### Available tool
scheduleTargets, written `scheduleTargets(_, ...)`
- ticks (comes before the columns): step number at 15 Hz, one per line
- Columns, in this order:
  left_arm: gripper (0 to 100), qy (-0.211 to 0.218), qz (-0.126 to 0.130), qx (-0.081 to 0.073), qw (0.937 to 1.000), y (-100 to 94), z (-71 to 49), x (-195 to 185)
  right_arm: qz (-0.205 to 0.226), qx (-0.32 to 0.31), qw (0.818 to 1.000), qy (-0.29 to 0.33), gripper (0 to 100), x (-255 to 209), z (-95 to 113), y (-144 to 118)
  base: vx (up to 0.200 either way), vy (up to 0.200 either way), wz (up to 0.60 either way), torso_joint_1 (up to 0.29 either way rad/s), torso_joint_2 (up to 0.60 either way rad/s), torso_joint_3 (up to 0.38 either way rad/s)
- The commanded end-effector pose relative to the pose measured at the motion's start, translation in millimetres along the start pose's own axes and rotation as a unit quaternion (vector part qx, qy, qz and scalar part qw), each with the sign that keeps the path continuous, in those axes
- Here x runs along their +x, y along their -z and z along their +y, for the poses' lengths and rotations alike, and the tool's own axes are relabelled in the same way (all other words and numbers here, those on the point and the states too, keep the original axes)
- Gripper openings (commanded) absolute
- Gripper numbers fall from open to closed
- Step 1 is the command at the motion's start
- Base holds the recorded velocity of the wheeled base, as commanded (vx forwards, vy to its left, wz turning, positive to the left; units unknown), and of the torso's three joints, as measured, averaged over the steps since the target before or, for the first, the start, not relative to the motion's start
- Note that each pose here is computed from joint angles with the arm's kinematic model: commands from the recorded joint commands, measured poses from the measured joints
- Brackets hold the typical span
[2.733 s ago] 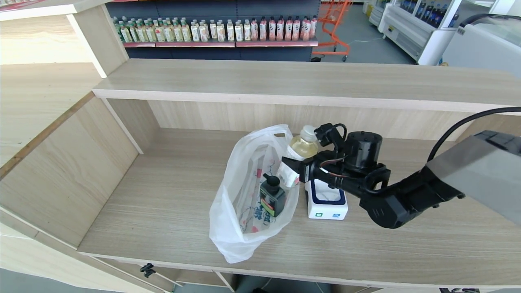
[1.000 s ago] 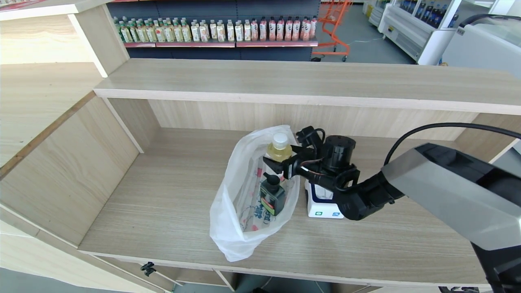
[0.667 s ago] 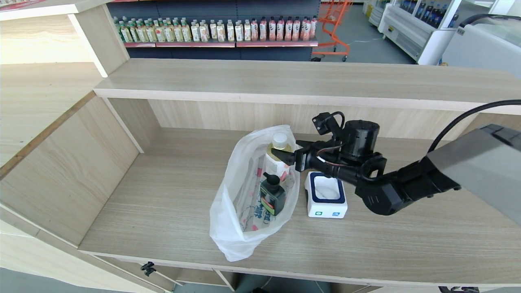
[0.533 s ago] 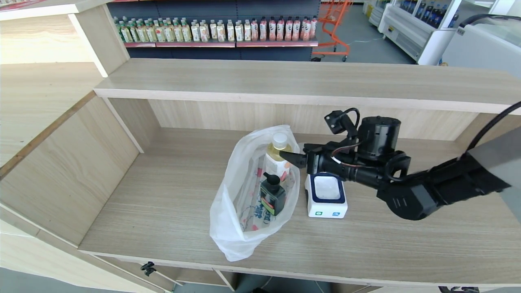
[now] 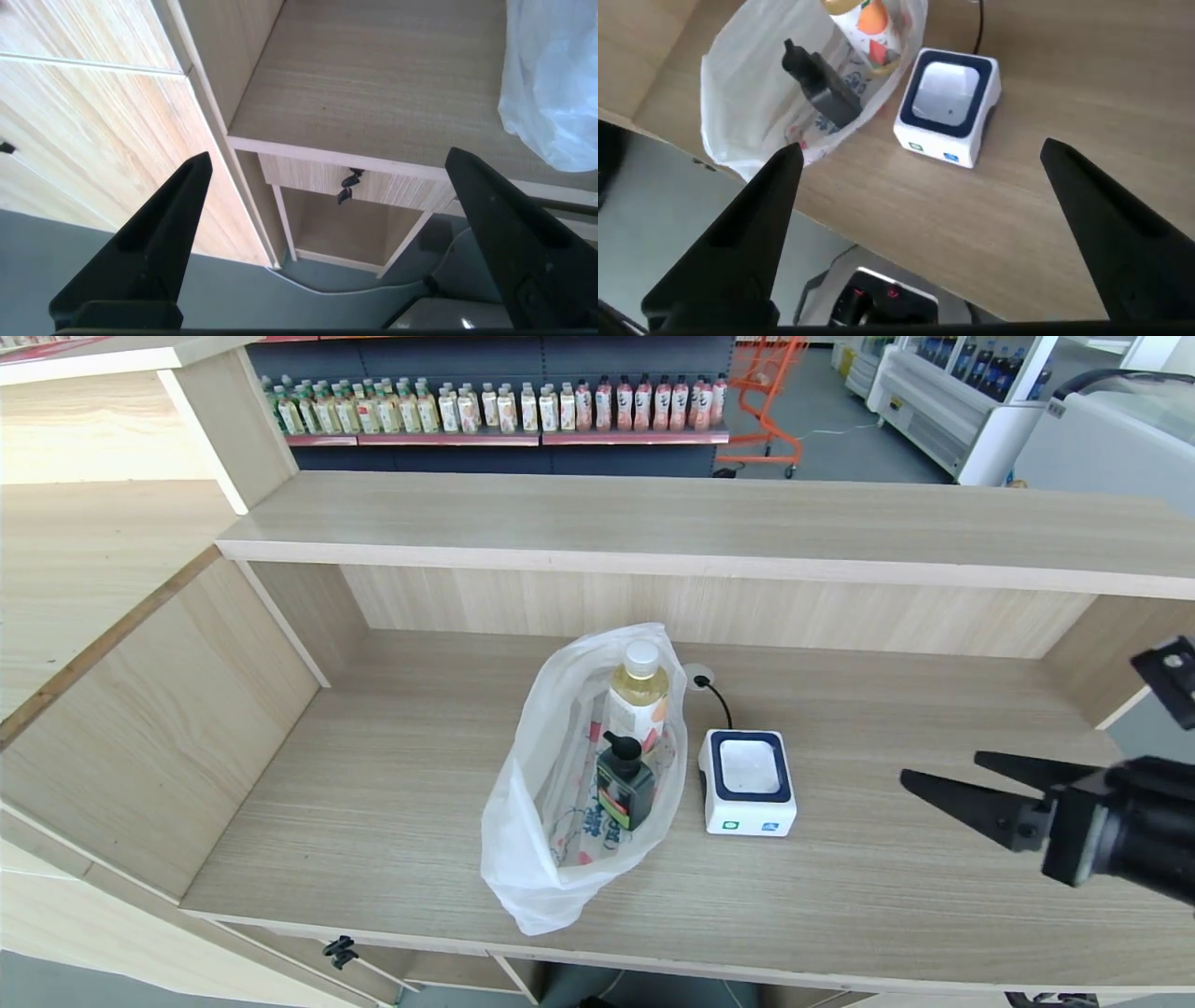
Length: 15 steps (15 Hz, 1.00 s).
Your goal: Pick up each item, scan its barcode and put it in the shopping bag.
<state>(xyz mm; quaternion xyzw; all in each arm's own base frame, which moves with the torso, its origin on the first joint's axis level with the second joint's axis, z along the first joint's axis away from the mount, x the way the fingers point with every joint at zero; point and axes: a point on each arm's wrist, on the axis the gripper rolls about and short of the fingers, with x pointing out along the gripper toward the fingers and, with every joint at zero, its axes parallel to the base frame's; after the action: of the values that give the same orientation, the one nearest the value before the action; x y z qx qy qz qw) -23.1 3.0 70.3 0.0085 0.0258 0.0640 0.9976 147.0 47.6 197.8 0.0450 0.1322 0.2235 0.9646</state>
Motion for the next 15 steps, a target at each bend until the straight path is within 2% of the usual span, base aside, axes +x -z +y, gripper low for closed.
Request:
scheduleTargets(1, 100, 0.0, 0.001, 0.0, 1.0, 0.0, 0.0, 0.1, -0.039, -0.01, 0.987, 0.154, 100, -113.2, 3.6, 93.7, 0.0, 0.0, 0.0, 0.0, 0.0, 0.0)
scheduleTargets(3, 100, 0.0, 0.001, 0.0, 1.0, 0.0, 0.0, 0.1, -0.076, -0.048, 0.981, 0.172, 100, -128.0, 7.7, 131.4, 0.0, 0.0, 0.0, 0.0, 0.0, 0.0)
scheduleTargets(6, 100, 0.0, 0.0, 0.0, 1.0, 0.0, 0.0, 0.0, -0.116, -0.056, 0.966, 0.224, 100, -137.0, 8.9, 158.6, 0.0, 0.0, 0.0, 0.0, 0.0, 0.0)
scheduleTargets(8, 100, 0.0, 0.0, 0.0, 1.0, 0.0, 0.0, 0.0, -0.132, -0.055, 0.963, 0.23, 100, -139.5, 10.3, 162.5, 0.0, 0.0, 0.0, 0.0, 0.0, 0.0)
scheduleTargets(15, 100, 0.0, 0.0, 0.0, 1.0, 0.0, 0.0, 0.0, -0.134, -0.046, 0.963, 0.23, 100, -139.5, 10.3, 162.5, 0.0, 0.0, 0.0, 0.0, 0.0, 0.0)
